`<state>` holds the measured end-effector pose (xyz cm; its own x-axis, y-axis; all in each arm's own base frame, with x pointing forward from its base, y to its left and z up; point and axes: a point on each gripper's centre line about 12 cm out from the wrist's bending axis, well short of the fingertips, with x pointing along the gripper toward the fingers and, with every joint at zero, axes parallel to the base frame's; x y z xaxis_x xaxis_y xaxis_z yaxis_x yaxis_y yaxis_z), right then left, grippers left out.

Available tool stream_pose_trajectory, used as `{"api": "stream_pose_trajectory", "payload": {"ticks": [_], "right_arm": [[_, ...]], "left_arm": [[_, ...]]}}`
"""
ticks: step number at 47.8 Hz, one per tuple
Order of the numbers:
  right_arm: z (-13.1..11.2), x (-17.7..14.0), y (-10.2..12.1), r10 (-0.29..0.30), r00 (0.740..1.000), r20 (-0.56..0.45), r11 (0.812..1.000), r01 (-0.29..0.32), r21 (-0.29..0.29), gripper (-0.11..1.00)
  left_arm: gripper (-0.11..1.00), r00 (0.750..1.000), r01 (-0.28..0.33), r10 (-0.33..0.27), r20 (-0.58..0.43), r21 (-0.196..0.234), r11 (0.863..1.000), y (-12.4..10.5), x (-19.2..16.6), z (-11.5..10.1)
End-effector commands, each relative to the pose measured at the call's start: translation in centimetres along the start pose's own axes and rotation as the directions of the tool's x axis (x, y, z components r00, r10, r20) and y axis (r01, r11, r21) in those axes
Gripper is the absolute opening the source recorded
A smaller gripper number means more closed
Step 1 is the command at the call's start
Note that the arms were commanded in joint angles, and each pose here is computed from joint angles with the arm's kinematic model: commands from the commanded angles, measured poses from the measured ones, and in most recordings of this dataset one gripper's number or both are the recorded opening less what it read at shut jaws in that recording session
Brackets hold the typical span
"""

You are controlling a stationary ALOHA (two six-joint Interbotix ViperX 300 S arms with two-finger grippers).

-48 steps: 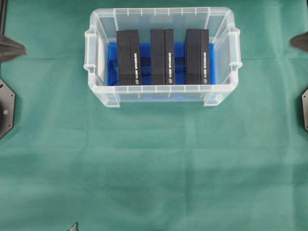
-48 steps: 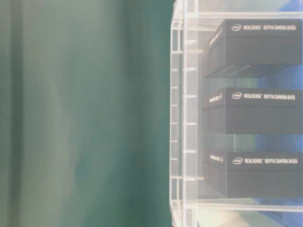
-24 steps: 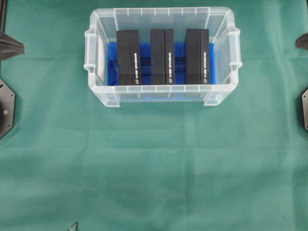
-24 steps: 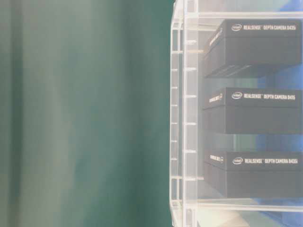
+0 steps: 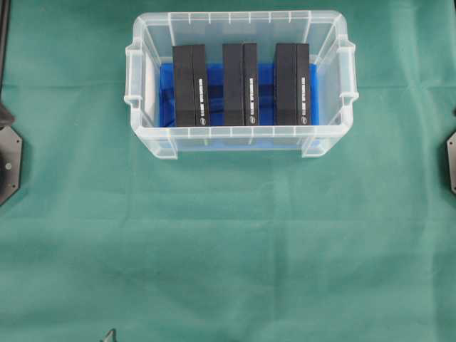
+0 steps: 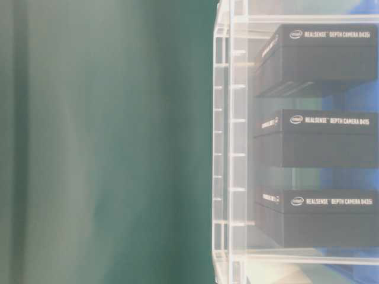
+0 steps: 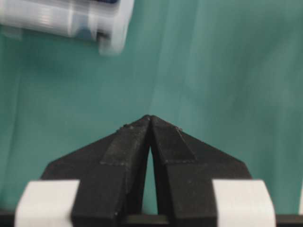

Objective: Take the box out of the case with both arms.

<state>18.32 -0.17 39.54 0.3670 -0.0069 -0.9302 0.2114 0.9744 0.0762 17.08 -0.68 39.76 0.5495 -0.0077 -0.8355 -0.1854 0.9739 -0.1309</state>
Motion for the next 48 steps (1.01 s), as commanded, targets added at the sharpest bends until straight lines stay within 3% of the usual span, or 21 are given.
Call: {"api": "stream_pose_trajectory", "payload": {"ticks": [1, 10, 17, 20, 23, 25, 26, 29, 33, 36, 38, 39, 40, 43, 46, 48], "right_arm": [[0.0, -0.8, 0.0, -0.009, 0.999, -0.044, 1.0, 0.009, 0.003, 0.0], [0.5, -0.4, -0.1, -0.026, 0.998, -0.059, 1.0, 0.027, 0.01, 0.0], [0.7, -0.2, -0.3, -0.05, 0.997, -0.061, 0.998, 0.052, 0.033, 0.0], [0.7, -0.1, -0.3, -0.054, 0.997, -0.057, 0.997, 0.057, 0.057, 0.0], [0.8, -0.1, -0.4, -0.055, 0.997, -0.055, 0.994, 0.06, 0.094, 0.0], [0.8, -0.1, -0.4, -0.056, 0.997, -0.06, 0.99, 0.063, 0.127, 0.0], [0.8, -0.1, -0.4, -0.057, 0.996, -0.063, 0.986, 0.066, 0.156, 0.0], [0.8, 0.0, -0.4, -0.059, 0.996, -0.07, 0.97, 0.073, 0.232, 0.0], [0.9, 0.3, -0.4, -0.064, 0.995, -0.078, 0.921, 0.089, 0.378, 0.0], [1.1, 0.5, -0.5, -0.074, 0.994, -0.086, 0.854, 0.107, 0.51, 0.0], [1.3, 0.7, -0.5, -0.081, 0.992, -0.094, 0.792, 0.121, 0.599, 0.0], [1.3, 0.8, -0.6, -0.084, 0.992, -0.094, 0.759, 0.125, 0.639, 0.0], [1.4, 0.9, -0.7, -0.092, 0.991, -0.099, 0.709, 0.135, 0.693, 0.0], [1.7, 1.1, -0.9, -0.115, 0.988, -0.1, 0.6, 0.149, 0.786, 0.0], [1.8, 1.3, -1.0, -0.128, 0.987, -0.102, 0.505, 0.153, 0.849, 0.0], [1.8, 1.4, -1.1, -0.131, 0.986, -0.106, 0.453, 0.155, 0.878, 0.0]], "left_arm": [[0.0, 0.997, -0.014, 0.015, -0.081, 0.013, 1.0, -0.2, -0.3, -0.2], [0.0, 0.991, -0.028, 0.03, -0.13, 0.015, 0.999, -0.2, 0.2, -0.2], [0.0, 0.991, -0.031, 0.03, -0.13, -0.009, 0.999, -0.2, 0.1, -0.3], [0.0, 0.991, -0.04, 0.03, -0.133, -0.068, 0.997, -0.2, 0.2, -0.3], [0.0, 0.991, -0.058, 0.037, -0.132, -0.156, 0.986, -0.1, 0.2, -0.3], [0.0, 0.99, -0.073, 0.044, -0.132, -0.226, 0.971, 0.1, 0.2, -0.3], [0.0, 0.99, -0.082, 0.047, -0.131, -0.276, 0.958, 0.2, 0.2, -0.3], [0.0, 0.99, -0.093, 0.048, -0.131, -0.367, 0.926, 0.2, 0.1, -0.3], [0.0, 0.99, -0.108, 0.049, -0.132, -0.487, 0.867, 0.3, 0.1, -0.3], [0.0, 0.989, -0.122, 0.052, -0.136, -0.576, 0.808, 0.2, 0.3, -0.2], [0.0, 0.988, -0.133, 0.054, -0.144, -0.634, 0.762, 0.2, 0.5, -0.1], [0.0, 0.988, -0.138, 0.056, -0.145, -0.663, 0.736, 0.2, 0.5, -0.1], [0.0, 0.987, -0.148, 0.057, -0.151, -0.706, 0.693, 0.2, 0.6, -0.1], [0.0, 0.984, -0.169, 0.06, -0.167, -0.779, 0.603, 0.2, 0.7, -0.1], [0.0, 0.981, -0.191, 0.065, -0.184, -0.835, 0.516, 0.2, 0.8, -0.2], [0.0, 0.977, -0.21, 0.07, -0.2, -0.872, 0.442, 0.3, 0.9, -0.3]]}}
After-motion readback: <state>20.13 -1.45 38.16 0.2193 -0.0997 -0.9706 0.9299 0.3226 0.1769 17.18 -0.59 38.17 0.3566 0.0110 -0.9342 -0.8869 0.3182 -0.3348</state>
